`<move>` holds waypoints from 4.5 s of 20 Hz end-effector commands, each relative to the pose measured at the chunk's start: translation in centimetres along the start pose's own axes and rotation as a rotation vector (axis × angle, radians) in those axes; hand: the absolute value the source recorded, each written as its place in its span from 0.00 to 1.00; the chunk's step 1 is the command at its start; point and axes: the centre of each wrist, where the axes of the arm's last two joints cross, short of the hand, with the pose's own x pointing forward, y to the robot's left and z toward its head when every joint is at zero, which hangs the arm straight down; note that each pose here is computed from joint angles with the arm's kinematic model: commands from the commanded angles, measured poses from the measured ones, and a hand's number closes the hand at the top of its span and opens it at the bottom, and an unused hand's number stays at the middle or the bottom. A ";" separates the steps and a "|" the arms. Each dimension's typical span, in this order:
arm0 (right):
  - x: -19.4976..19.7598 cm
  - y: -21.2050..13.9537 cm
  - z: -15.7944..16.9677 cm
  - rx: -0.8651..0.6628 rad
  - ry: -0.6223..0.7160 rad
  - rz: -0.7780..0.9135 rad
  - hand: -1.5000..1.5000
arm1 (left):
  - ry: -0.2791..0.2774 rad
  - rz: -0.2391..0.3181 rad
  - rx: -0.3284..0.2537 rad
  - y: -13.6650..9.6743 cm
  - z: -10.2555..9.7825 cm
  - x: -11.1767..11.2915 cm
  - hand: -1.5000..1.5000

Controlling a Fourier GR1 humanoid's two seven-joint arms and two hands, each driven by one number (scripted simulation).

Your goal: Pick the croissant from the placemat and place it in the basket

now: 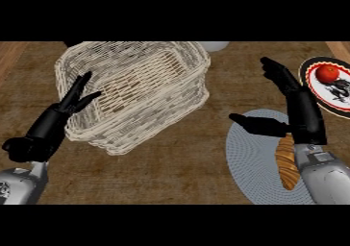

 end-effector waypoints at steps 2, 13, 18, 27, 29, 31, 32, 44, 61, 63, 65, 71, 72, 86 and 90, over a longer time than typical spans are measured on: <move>1.3 -5.3 -1.4 0.072 0.154 0.489 0.00 | 0.050 -0.097 0.148 2.6 0.5 -0.5 0.50; 8.3 -9.3 -3.1 0.613 0.396 0.816 0.00 | 0.039 -0.114 0.160 4.2 0.6 -0.4 0.50; 9.0 -10.6 -4.1 0.691 0.494 0.845 0.00 | 0.052 -0.102 0.156 2.3 0.7 -1.1 0.50; 7.6 -10.0 -3.7 0.749 0.521 0.846 0.00 | 0.034 -0.125 0.179 2.6 -0.6 -1.1 0.50; 6.4 -8.8 -3.5 0.764 0.519 0.861 0.00 | 0.047 -0.091 0.174 1.9 0.4 -2.1 0.50; 4.3 -10.1 -3.4 0.794 0.579 0.903 0.00 | 0.027 -0.106 0.169 3.0 -0.2 0.1 0.50; 4.2 -7.8 -3.3 0.823 0.590 0.894 0.00 | 0.027 -0.106 0.186 2.8 -0.8 -0.4 0.50; -0.6 -7.1 -2.2 0.827 0.641 0.932 0.00 | 0.060 -0.097 0.180 3.1 -0.2 -1.0 0.50; -6.1 -5.6 0.3 0.776 0.588 0.901 0.00 | 0.037 -0.119 0.179 4.2 -0.5 -0.3 0.50; -5.6 -4.8 -0.2 0.759 0.596 0.875 0.00 | 0.039 -0.105 0.180 2.5 1.4 -0.9 0.50; -6.4 -6.5 -0.2 0.770 0.572 0.880 0.00 | 0.048 -0.103 0.189 4.5 0.8 -2.2 0.50; -8.0 -8.7 1.2 0.782 0.603 0.900 0.00 | 0.051 -0.107 0.178 2.7 -0.1 -2.2 0.50; -7.4 -5.1 2.5 0.780 0.632 0.910 0.00 | 0.046 -0.113 0.193 4.1 0.0 -1.8 0.50; -10.5 -5.0 2.5 0.766 0.670 0.825 1.00 | 0.043 -0.126 0.190 2.5 2.0 -3.2 0.50; -12.5 -5.0 2.9 0.779 0.609 0.885 1.00 | 0.040 -0.125 0.203 4.9 -0.7 -0.5 0.50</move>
